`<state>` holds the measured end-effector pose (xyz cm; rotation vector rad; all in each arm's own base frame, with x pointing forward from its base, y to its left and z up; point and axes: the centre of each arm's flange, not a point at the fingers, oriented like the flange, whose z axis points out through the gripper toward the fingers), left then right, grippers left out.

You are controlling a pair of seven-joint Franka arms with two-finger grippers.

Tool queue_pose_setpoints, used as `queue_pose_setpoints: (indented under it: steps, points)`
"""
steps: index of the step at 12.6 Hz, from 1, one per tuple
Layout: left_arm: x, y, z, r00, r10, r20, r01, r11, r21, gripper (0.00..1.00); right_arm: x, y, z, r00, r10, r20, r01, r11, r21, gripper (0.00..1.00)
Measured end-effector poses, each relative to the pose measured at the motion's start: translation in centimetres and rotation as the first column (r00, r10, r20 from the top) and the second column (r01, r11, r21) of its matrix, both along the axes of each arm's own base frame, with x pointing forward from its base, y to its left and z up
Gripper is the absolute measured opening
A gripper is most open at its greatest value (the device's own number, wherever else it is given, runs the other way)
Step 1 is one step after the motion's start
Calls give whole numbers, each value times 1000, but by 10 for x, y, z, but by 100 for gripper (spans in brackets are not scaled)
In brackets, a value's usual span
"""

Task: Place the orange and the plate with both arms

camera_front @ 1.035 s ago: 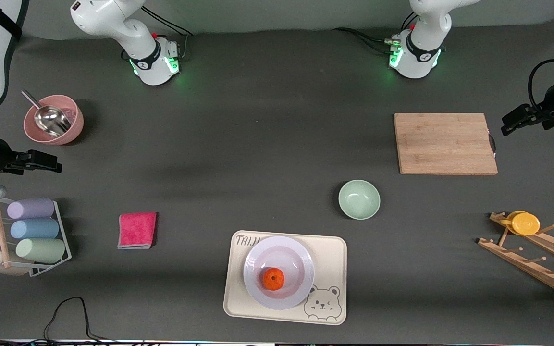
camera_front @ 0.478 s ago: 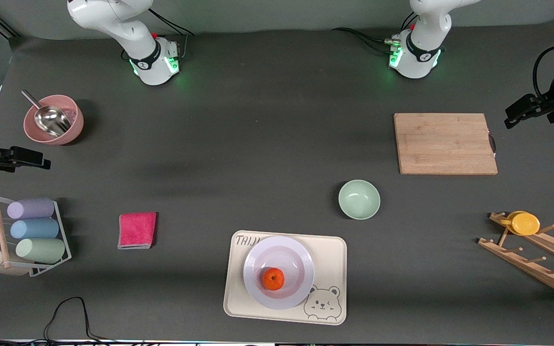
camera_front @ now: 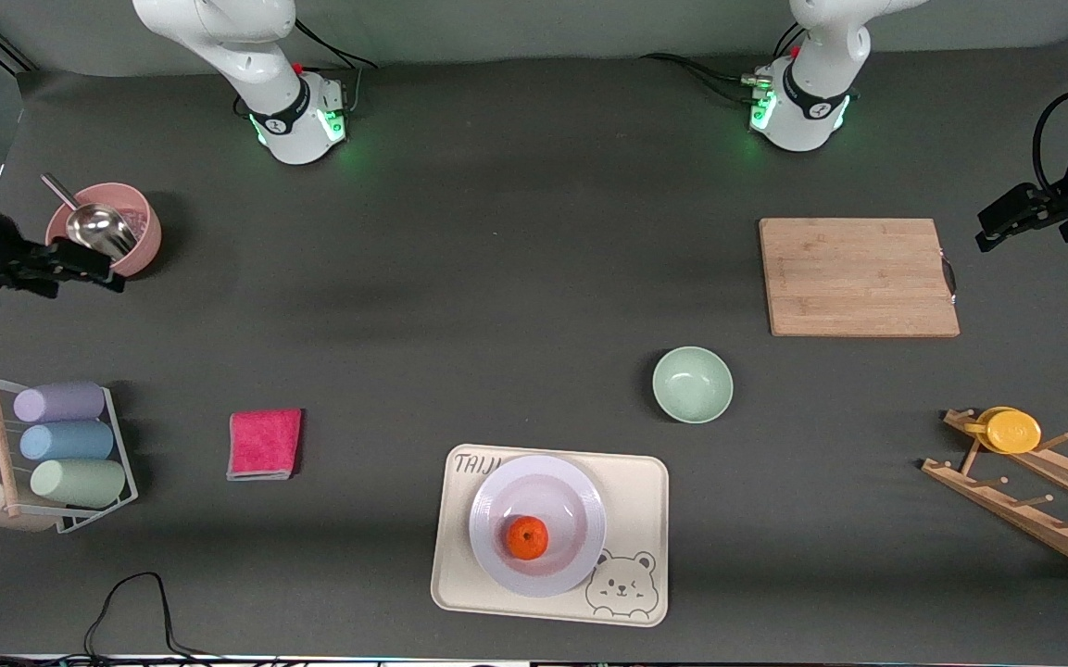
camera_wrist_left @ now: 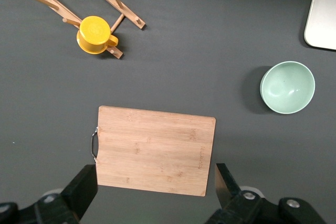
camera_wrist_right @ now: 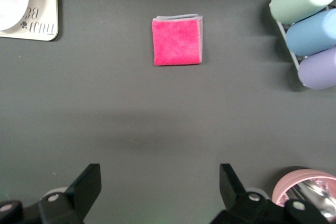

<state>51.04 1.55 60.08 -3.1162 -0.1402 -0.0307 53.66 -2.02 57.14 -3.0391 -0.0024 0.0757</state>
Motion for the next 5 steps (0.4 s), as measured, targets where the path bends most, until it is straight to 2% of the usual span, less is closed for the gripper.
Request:
queue_pose_setpoints:
  steps: [2, 5]
  points:
    - [0, -6, 0, 1000, -12, -1, 12, 1000, 0, 100, -15, 14, -2, 1000, 16, 3, -16, 1000, -3, 100]
    - [1, -16, 0, 1000, -30, 0, 30, 1000, 0, 100, -18, 14, -2, 1000, 18, 12, -18, 1000, -2, 100]
